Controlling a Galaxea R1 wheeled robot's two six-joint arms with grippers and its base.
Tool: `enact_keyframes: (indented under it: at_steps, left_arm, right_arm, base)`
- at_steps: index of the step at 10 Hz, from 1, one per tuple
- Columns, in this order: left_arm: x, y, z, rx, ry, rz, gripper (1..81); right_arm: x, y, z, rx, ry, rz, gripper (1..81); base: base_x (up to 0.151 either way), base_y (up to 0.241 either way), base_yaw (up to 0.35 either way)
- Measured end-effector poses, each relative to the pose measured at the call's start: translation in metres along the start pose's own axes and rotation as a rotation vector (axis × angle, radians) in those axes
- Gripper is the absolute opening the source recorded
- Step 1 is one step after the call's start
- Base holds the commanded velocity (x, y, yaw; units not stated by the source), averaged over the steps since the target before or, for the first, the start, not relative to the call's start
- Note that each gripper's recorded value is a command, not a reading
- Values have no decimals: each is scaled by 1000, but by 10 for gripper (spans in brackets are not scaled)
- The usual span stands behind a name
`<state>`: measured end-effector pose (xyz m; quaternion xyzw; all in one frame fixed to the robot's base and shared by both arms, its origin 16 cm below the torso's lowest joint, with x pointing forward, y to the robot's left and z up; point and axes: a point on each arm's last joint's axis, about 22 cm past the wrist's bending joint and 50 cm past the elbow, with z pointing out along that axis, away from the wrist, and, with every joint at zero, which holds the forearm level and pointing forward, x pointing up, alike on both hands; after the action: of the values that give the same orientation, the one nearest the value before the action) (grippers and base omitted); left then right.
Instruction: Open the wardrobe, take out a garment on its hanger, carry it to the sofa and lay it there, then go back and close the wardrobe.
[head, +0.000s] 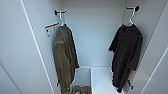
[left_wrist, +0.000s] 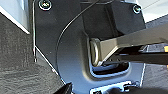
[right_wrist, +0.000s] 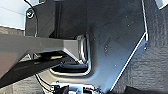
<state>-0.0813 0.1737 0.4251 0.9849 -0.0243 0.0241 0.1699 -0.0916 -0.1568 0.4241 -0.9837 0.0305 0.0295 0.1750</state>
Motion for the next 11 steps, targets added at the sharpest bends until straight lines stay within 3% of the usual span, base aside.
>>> enact_keyframes:
  at_steps: [4,11]
  left_arm:
    - [3,5,1,-7,3,0,811]
    - [3,6,2,-9,2,0,811]
  right_arm:
    - [6,1,0,0,6,-3,811]
    - [6,-1,1,3,6,-22,811]
  base:
    - [88,-73,0]
    - [65,0,0]
